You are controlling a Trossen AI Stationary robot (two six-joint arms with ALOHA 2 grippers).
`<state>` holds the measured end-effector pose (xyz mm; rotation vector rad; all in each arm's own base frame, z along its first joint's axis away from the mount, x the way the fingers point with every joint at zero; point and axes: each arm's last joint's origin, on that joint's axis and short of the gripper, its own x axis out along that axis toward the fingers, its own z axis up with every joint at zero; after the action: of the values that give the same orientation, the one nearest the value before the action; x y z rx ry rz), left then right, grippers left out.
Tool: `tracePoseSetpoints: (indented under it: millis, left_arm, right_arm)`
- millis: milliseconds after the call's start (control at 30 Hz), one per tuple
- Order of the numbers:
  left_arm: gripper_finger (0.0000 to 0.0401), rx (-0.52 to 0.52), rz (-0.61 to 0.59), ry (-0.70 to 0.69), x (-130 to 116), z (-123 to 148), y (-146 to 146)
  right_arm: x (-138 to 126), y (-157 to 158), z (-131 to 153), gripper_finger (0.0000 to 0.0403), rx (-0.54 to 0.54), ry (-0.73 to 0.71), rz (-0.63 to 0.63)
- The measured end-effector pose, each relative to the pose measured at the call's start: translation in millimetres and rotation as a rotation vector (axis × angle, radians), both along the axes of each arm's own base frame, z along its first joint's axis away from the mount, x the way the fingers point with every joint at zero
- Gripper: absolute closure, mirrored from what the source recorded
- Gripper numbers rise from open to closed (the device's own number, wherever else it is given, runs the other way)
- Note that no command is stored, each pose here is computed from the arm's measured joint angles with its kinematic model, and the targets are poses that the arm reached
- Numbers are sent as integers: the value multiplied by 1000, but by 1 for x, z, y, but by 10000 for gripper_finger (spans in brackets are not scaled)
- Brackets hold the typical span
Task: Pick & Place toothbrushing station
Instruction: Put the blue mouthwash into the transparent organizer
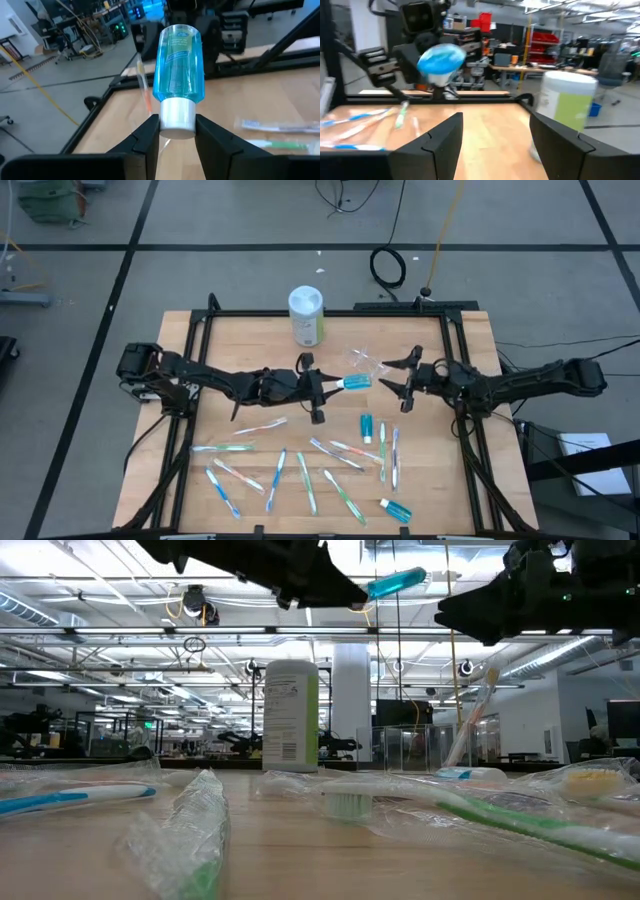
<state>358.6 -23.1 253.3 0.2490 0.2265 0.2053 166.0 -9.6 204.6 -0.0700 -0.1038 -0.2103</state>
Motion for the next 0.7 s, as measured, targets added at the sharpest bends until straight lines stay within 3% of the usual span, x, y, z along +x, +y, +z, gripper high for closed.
tracePoseSetpoints:
  millis: [200, 400, 700]
  left_arm:
    - [288, 29, -8, -6, 2, 5, 0]
    - [288, 24, -8, 22, 1, 2, 0]
    - [288, -17, -3, 68, 0, -3, -1]
  right_arm:
    - [11, 11, -3, 181, 16, 62, 53]
    - [15, 17, -12, 181, 17, 117, 9]
    - [15, 29, -13, 181, 31, 119, 70]
